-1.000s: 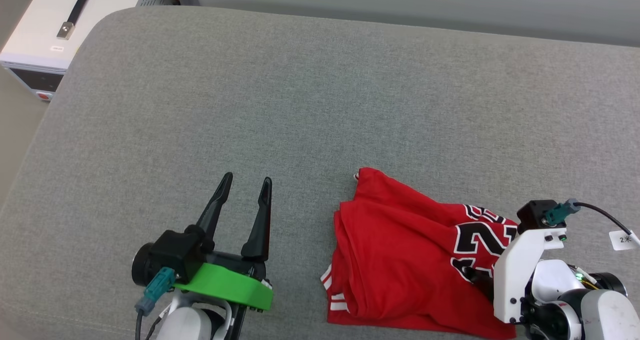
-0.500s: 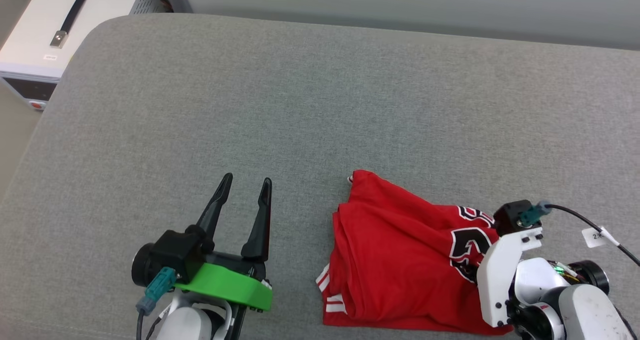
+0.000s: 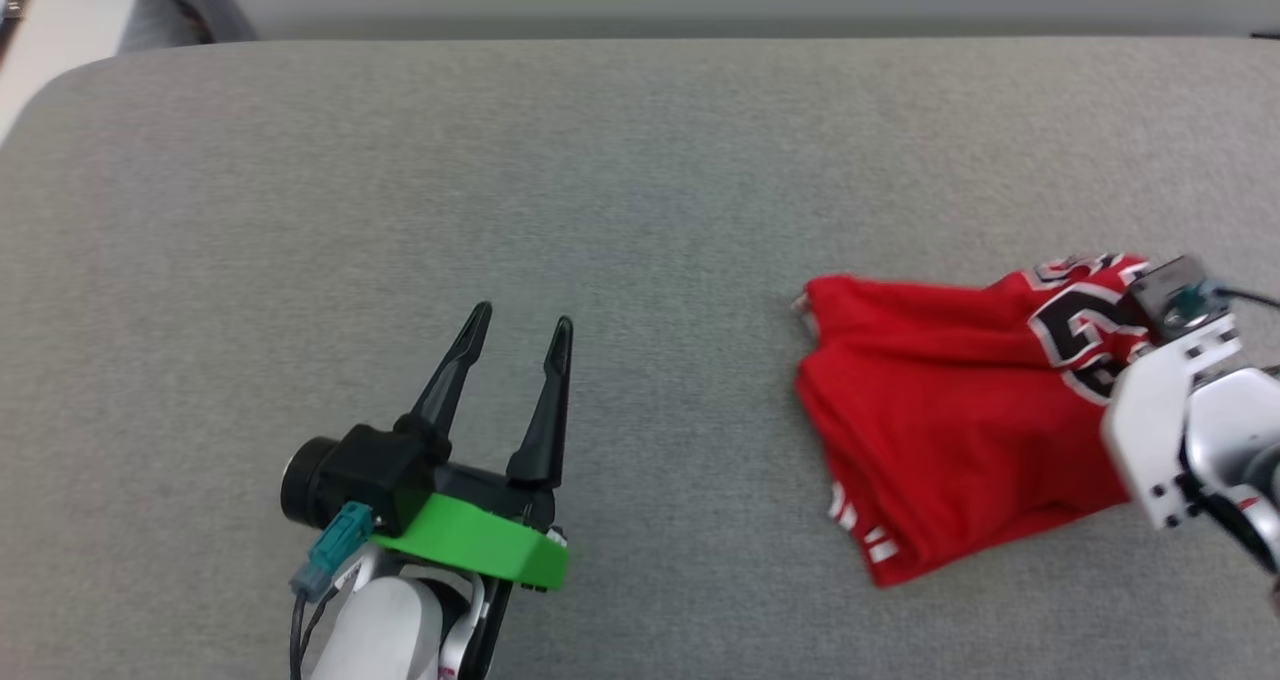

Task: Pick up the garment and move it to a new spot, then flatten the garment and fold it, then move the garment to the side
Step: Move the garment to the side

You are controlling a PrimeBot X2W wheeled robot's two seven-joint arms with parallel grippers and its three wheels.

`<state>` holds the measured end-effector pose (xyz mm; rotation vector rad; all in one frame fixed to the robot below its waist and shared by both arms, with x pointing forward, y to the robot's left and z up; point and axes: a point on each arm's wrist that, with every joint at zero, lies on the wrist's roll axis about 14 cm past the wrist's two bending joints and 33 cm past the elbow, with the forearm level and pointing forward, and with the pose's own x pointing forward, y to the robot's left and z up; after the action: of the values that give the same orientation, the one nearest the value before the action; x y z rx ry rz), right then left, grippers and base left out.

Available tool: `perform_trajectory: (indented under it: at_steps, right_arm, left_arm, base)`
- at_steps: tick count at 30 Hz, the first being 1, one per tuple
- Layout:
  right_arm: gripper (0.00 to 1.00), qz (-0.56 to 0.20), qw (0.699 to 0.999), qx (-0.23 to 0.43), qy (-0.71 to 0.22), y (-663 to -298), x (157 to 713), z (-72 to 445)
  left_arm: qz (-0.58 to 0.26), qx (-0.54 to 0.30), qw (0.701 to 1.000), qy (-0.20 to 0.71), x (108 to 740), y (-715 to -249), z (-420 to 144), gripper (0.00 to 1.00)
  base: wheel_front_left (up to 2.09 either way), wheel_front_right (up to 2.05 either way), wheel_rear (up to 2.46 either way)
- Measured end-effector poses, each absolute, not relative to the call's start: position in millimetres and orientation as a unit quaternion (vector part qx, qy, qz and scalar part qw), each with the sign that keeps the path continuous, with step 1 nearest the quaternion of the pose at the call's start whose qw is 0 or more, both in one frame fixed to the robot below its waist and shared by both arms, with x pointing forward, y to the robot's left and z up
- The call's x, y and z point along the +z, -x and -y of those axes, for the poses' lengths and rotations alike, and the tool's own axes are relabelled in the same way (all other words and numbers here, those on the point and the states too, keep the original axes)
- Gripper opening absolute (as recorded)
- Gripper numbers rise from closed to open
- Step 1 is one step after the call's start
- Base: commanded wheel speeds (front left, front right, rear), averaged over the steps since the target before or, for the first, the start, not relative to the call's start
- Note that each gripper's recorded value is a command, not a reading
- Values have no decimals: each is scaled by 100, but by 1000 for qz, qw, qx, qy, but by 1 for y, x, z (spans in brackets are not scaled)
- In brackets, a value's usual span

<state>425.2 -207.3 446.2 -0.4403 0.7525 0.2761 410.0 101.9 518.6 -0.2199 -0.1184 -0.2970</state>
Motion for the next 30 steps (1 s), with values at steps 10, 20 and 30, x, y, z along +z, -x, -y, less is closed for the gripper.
perform_trajectory:
  at_steps: [10,20,30]
  right_arm:
    - [0,-383,865,41,321,-434,453,331]
    - [0,-407,845,-62,342,-437,447,435]
    - [0,-413,830,-126,352,-445,441,489]
  left_arm:
    - [58,-250,961,106,508,-445,-37,100]
    - [52,-313,941,114,483,-473,7,100]
    - [50,-341,930,130,462,-487,28,100]
  base:
    - [0,0,0]
    - [0,0,0]
    - [0,0,0]
